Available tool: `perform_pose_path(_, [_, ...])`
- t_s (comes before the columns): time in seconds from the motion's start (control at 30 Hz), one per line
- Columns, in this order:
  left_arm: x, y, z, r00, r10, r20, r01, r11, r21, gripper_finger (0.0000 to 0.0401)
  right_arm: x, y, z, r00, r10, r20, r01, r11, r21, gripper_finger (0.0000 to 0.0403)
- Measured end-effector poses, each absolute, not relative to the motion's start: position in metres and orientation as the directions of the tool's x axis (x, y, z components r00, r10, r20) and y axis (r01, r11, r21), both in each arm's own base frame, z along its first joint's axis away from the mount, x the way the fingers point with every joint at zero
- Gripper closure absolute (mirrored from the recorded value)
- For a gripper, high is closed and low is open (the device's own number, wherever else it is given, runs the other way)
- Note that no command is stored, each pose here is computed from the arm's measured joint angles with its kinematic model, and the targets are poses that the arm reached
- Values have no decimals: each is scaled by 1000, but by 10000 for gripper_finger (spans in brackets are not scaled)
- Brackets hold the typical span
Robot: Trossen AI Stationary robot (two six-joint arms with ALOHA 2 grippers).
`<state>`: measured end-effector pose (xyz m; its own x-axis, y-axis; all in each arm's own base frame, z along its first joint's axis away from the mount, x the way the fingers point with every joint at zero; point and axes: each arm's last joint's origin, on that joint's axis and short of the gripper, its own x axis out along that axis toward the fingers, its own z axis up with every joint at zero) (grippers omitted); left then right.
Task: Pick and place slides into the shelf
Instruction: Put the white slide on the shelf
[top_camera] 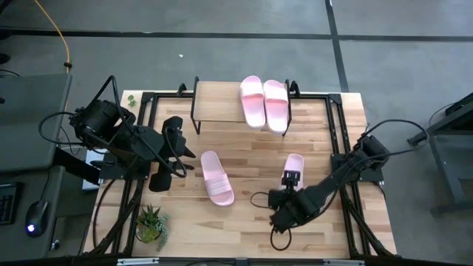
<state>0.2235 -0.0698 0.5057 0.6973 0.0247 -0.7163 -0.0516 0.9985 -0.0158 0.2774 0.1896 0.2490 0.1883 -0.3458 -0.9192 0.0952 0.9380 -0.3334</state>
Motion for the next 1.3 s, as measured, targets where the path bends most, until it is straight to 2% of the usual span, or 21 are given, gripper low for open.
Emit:
perform_pose_path(0.7, [224, -70, 506, 697, 25, -716, -54, 998, -18, 275, 262, 230, 209, 158, -460, -874, 139, 887, -441, 115])
perform_pose_path(0.97, [224, -70, 506, 697, 25, -716, -54, 998, -17, 274, 254, 233, 195, 82, -548, -832, 146, 833, -534, 115])
perform_pose_path(1.3, [224, -70, 506, 698, 26, -716, -54, 998, -17, 275, 256, 236, 182, 76, -581, -810, 136, 811, -569, 115])
